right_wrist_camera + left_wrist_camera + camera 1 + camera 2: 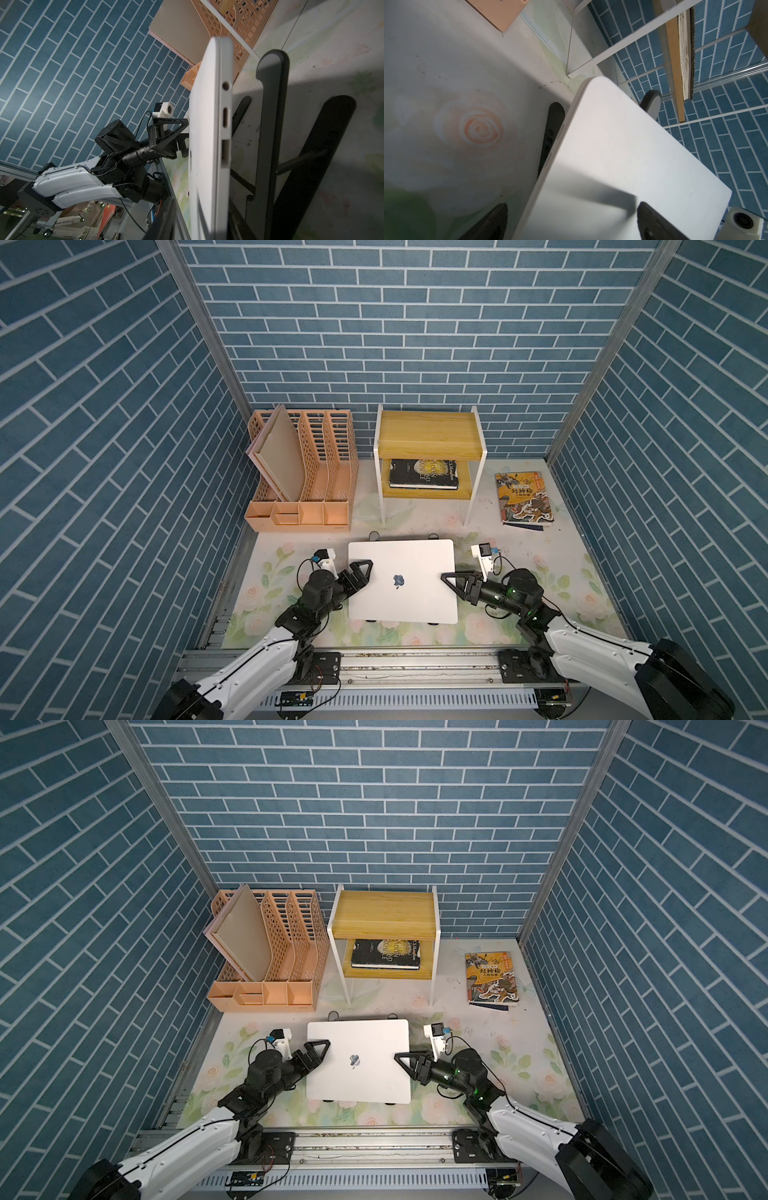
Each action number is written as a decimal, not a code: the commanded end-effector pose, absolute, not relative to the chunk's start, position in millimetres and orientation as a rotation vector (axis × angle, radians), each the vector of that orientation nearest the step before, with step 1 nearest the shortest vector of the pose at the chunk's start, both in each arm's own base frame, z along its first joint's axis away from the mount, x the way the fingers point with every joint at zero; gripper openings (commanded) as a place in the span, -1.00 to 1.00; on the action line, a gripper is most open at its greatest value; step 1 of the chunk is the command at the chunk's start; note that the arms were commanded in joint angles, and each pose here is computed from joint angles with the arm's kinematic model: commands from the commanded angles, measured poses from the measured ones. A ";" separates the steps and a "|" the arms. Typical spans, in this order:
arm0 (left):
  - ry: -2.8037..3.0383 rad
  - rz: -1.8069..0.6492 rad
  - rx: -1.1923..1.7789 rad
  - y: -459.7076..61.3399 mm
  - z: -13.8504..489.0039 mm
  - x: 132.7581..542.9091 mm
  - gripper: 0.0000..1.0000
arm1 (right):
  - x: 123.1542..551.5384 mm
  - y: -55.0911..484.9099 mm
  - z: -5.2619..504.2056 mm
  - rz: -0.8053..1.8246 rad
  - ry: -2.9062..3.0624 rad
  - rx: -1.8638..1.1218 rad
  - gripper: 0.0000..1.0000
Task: Close the laptop lid and set it aside
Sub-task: Pick up the laptop from the computer stand, then place the laptop on the shelf, then reset both arms
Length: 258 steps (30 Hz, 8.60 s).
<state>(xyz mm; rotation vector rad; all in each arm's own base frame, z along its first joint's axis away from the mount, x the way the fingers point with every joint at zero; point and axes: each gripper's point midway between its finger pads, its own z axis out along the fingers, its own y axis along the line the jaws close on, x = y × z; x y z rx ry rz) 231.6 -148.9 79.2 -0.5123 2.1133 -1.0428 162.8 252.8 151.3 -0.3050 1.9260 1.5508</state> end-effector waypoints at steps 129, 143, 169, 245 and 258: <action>1.550 -0.778 -0.234 -79.0 343.7 197.8 0.99 | 302.5 190.5 457.3 1.595 0.701 1.244 -1.00; 1.541 -0.765 -0.280 -69.0 346.8 193.5 0.99 | 319.2 239.2 442.7 1.482 0.698 1.366 -1.00; 1.570 -0.744 -0.307 -64.1 343.8 192.3 0.99 | 333.9 271.6 410.7 1.217 0.809 1.399 -0.16; 1.592 -0.710 -0.325 -69.8 337.9 209.6 0.99 | 324.9 261.8 382.7 1.038 1.431 0.758 0.99; 1.684 -0.344 -0.308 -58.8 289.7 252.8 0.99 | 234.0 185.8 369.8 0.930 1.380 0.293 0.99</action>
